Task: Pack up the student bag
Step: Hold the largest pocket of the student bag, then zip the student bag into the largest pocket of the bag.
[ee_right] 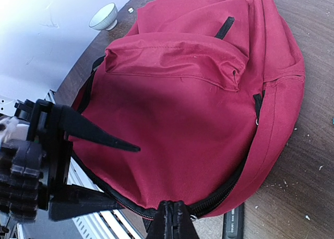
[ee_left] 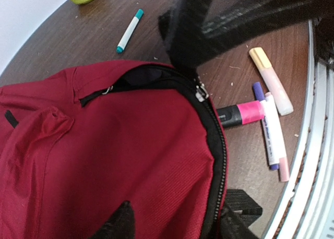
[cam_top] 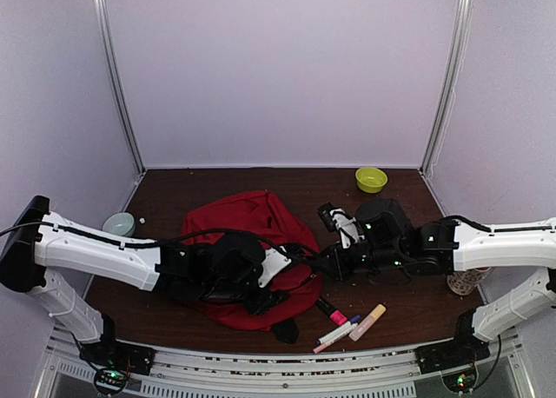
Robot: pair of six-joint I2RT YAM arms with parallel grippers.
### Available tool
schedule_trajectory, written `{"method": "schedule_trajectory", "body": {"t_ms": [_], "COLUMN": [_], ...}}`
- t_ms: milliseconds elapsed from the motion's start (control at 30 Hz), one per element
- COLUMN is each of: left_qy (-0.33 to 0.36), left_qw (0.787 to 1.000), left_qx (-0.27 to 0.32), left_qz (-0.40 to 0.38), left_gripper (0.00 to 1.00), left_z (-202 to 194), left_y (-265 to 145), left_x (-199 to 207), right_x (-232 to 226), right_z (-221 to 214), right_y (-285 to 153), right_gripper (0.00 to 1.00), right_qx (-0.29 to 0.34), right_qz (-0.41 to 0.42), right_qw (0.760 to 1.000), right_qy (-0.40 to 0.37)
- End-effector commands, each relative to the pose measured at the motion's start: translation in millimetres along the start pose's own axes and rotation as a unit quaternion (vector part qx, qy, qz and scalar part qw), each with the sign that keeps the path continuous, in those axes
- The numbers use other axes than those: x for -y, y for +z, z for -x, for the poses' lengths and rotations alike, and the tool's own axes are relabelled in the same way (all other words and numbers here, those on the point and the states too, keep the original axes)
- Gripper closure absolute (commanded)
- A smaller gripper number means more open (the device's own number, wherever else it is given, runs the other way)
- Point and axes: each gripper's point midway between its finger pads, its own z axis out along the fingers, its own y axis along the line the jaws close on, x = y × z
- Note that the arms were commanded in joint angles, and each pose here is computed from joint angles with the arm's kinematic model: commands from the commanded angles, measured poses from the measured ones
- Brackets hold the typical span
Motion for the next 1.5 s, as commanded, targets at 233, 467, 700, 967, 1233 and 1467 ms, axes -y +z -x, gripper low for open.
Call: {"method": "schedule_trajectory", "body": {"t_ms": [233,467,700,967,1233,1467], "left_qy": [0.002,-0.019,-0.029,-0.037,-0.028,-0.007], "left_qw": [0.999,0.999,0.999,0.998,0.999,1.0], "left_qx": [0.032,0.04,0.036,0.035,0.032,0.028], "left_qz": [-0.015,-0.019,-0.026,-0.02,-0.012,-0.01], "left_gripper": [1.0,1.0,1.0,1.0,1.0,1.0], "left_z": [9,-6,-22,-34,-35,-32], "left_y": [-5,-24,-37,-44,-41,-37], "left_x": [6,2,1,-4,-5,-5], "right_x": [8,19,37,53,61,80], "right_z": [18,25,40,59,37,-2], "right_y": [4,19,40,54,26,-8], "right_gripper": [1.0,1.0,1.0,1.0,1.0,1.0], "right_qx": [0.027,0.023,0.021,0.021,0.013,0.008], "right_qz": [-0.004,-0.007,-0.023,-0.038,-0.046,-0.07], "right_qw": [1.0,0.999,0.999,0.999,0.998,0.995], "right_qy": [0.015,0.021,0.017,0.016,0.034,0.064]}}
